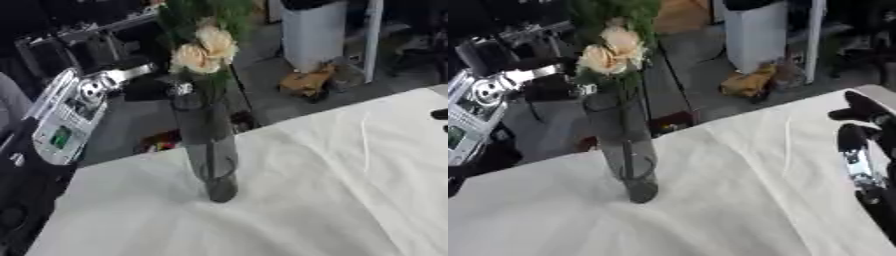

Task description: Arrange flowers into the vase.

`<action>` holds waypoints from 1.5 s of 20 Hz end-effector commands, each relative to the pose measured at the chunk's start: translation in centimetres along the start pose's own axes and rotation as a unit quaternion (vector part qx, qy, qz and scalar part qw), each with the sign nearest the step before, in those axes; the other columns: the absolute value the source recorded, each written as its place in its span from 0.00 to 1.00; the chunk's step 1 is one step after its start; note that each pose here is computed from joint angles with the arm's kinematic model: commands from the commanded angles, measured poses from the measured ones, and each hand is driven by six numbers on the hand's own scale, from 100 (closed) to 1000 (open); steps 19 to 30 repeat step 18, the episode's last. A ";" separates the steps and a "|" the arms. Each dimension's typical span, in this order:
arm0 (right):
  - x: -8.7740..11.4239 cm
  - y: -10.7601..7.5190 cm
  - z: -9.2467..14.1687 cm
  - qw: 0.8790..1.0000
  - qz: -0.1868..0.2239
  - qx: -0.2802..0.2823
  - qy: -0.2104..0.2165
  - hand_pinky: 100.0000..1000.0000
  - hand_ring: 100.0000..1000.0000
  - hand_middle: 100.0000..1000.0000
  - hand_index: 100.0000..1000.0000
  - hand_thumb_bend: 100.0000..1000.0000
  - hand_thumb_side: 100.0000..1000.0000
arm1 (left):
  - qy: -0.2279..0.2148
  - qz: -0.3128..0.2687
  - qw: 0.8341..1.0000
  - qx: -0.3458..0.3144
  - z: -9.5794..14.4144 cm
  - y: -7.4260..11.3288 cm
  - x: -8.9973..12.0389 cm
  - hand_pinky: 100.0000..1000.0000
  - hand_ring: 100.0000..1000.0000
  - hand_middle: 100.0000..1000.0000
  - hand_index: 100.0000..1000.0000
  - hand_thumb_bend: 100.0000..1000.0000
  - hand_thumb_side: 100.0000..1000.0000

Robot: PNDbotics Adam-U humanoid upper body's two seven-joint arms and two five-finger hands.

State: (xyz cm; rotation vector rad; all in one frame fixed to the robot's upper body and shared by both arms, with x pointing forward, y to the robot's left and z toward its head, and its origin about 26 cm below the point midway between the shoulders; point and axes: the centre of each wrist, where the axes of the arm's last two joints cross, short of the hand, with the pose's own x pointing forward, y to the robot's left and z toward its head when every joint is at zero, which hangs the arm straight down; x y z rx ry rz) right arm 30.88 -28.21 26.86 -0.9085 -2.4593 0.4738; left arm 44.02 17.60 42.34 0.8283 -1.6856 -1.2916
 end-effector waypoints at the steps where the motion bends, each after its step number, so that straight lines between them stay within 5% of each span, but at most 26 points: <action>1: 0.5 -0.4 -0.4 1.000 0.000 -0.006 -0.011 0.76 0.94 0.70 0.94 0.06 1.00 | 0.009 -0.006 1.000 0.021 1.1 1.8 -0.5 1.00 1.00 1.00 1.00 0.40 0.91; 10: 0.4 -0.5 -0.3 1.000 0.002 -0.013 -0.007 0.76 0.94 0.70 0.94 0.06 1.00 | 0.028 -0.011 0.999 0.009 1.7 1.7 -2.1 1.00 1.00 1.00 1.00 0.40 0.91; 18: 0.1 -0.6 0.0 1.000 0.009 -0.026 0.004 0.76 0.94 0.71 0.94 0.05 1.00 | 0.011 0.002 1.000 0.027 5.2 2.0 -4.4 1.00 1.00 1.00 1.00 0.36 0.96; 30: 0.1 -0.6 0.0 1.000 0.009 -0.026 0.004 0.76 0.94 0.71 0.94 0.05 1.00 | 0.011 0.002 1.000 0.027 5.2 2.0 -4.4 1.00 1.00 1.00 1.00 0.36 0.96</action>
